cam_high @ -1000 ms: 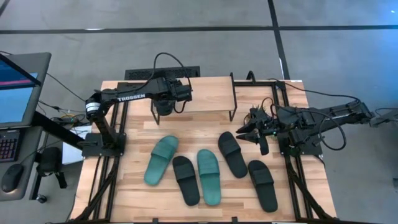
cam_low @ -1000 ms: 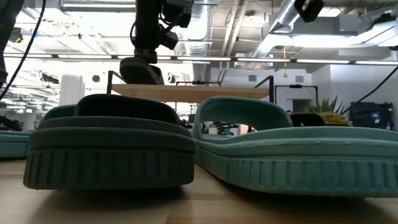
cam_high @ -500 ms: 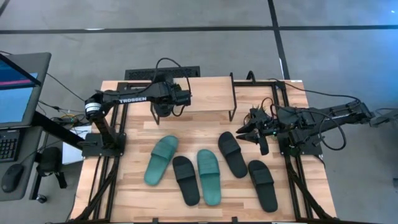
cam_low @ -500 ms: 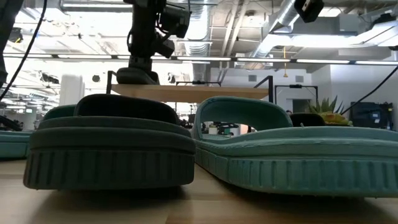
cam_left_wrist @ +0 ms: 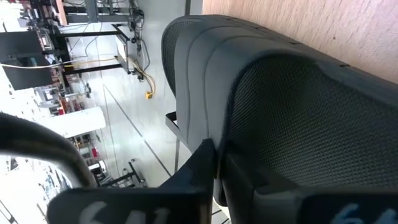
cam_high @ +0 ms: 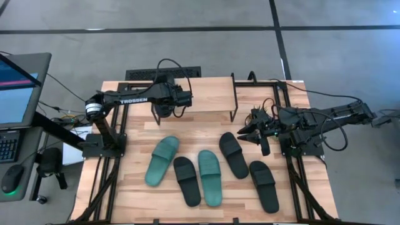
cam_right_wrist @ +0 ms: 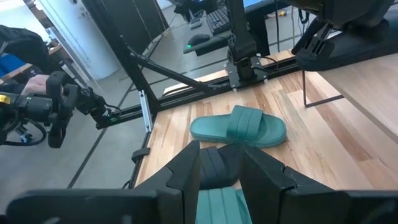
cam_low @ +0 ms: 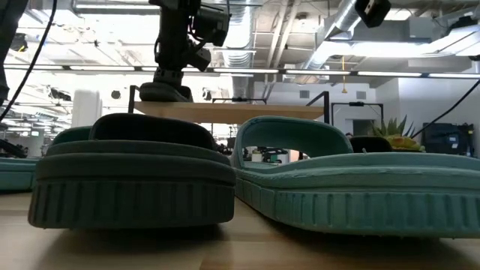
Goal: Pick and place slides into the shelf
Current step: Put the black slide on the shelf
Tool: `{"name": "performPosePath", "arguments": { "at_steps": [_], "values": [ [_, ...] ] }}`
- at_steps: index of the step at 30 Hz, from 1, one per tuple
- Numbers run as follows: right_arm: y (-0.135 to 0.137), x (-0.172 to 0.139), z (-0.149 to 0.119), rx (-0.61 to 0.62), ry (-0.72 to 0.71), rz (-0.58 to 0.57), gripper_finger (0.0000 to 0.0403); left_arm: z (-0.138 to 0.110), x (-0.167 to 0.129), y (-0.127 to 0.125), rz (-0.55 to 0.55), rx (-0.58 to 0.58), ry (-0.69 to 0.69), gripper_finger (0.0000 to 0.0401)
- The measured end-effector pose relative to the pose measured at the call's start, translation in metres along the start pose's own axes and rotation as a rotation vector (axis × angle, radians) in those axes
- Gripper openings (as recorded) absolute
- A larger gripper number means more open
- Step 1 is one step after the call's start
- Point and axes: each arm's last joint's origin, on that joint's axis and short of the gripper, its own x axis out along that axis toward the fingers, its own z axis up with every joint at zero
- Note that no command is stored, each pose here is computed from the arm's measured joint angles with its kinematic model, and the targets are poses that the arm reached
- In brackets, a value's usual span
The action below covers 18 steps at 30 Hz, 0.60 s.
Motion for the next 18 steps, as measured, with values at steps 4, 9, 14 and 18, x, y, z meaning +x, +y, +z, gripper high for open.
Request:
{"name": "performPosePath", "arguments": {
  "at_steps": [4, 9, 14, 18],
  "values": [
    [0.0, 0.0, -0.0001, 0.0, 0.001, 0.0, 0.0098, -0.0001, -0.0003, -0.0006, 0.009, 0.006, 0.002, 0.0037],
    [0.0, 0.0, -0.0001, 0.0, 0.001, 0.0, 0.0098, 0.0, -0.0023, 0.0007, 0.013, 0.02, 0.001, 0.0062],
    [0.0, 0.0, -0.0001, 0.0, 0.001, 0.0, 0.0098, -0.0003, -0.0052, 0.0043, 0.01, 0.029, 0.004, 0.0076],
    [0.0, 0.0, -0.0001, 0.0, 0.001, 0.0, 0.0098, -0.0001, -0.0055, 0.0036, -0.028, 0.048, 0.002, 0.0078]
  ]
}}
